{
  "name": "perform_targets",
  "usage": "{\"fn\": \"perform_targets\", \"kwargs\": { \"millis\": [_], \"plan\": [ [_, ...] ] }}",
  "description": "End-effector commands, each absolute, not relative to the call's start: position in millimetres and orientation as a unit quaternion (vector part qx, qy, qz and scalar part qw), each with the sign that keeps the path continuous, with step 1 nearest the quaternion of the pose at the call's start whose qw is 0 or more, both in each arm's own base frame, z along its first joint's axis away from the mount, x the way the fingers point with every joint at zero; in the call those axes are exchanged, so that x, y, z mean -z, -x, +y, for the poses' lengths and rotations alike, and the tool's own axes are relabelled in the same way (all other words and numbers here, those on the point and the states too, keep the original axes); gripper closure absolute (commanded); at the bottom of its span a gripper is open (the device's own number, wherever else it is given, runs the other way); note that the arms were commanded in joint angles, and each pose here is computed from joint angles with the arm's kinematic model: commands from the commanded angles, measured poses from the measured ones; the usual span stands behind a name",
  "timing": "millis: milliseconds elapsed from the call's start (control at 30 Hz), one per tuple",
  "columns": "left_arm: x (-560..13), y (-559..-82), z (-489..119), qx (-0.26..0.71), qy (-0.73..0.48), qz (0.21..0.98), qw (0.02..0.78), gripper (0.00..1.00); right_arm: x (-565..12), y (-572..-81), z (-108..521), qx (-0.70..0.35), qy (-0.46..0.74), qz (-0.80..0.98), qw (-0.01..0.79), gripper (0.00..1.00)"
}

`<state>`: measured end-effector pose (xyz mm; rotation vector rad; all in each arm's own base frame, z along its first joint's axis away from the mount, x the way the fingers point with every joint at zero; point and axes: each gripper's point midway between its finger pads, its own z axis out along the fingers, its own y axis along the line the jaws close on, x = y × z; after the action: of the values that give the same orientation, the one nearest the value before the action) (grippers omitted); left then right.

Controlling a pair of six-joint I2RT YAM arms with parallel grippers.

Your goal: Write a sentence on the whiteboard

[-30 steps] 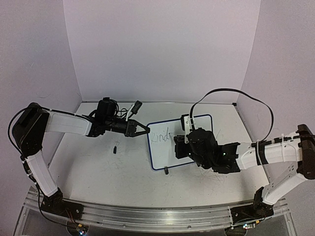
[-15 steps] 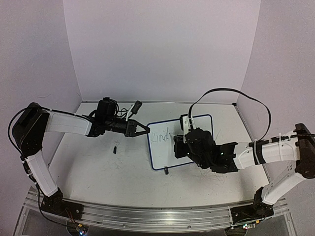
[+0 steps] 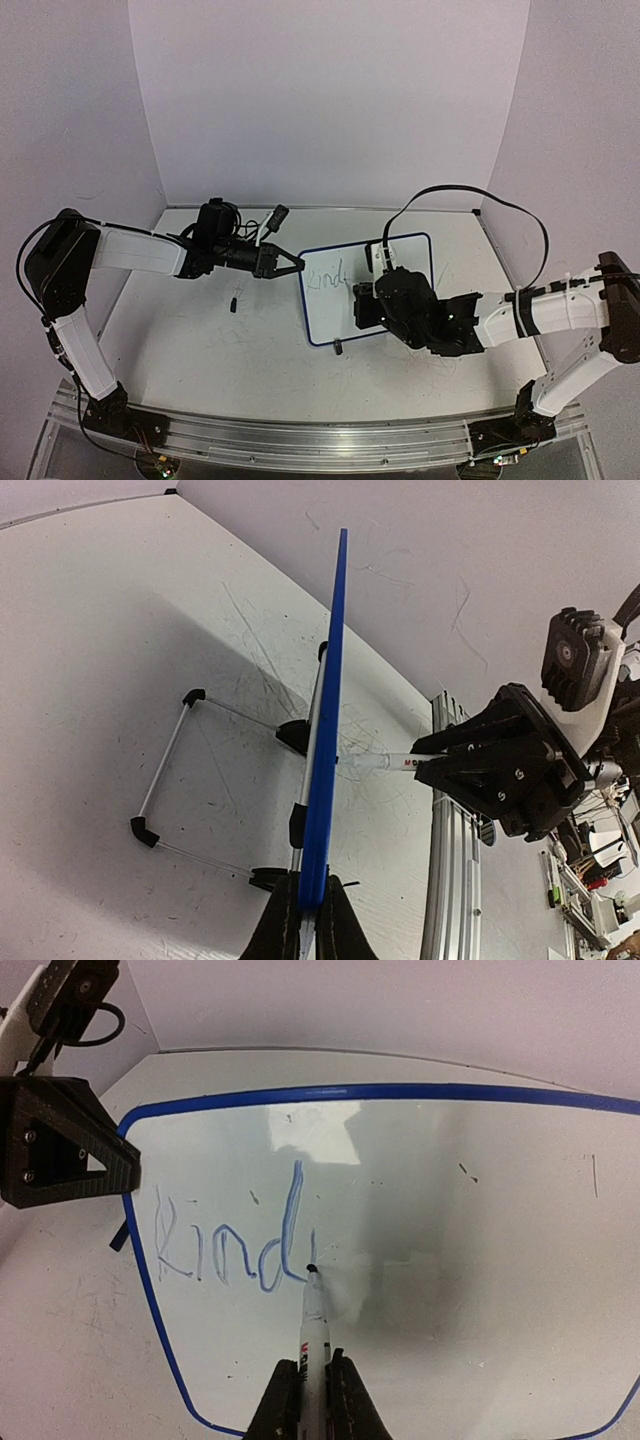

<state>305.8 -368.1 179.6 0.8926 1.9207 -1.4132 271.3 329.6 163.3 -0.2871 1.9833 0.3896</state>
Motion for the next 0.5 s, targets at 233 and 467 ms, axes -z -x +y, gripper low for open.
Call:
{"fn": "perform_targets", "kwargs": {
  "millis": [233,467],
  "plan": [
    [-196.7,-298.8,-368.4,0.543,-0.349,0.703,0.299,1.00,-153.1,-267.2,328.2,-0.158,0.120,0.836,0.512,1.00],
    [-195.7,-299.0,-368.9,0.543,-0.348,0.704,0.297,1.00,-148.0,-266.9,327.2,-0.152,0.122,0.839,0.508,1.00]
  ]
}}
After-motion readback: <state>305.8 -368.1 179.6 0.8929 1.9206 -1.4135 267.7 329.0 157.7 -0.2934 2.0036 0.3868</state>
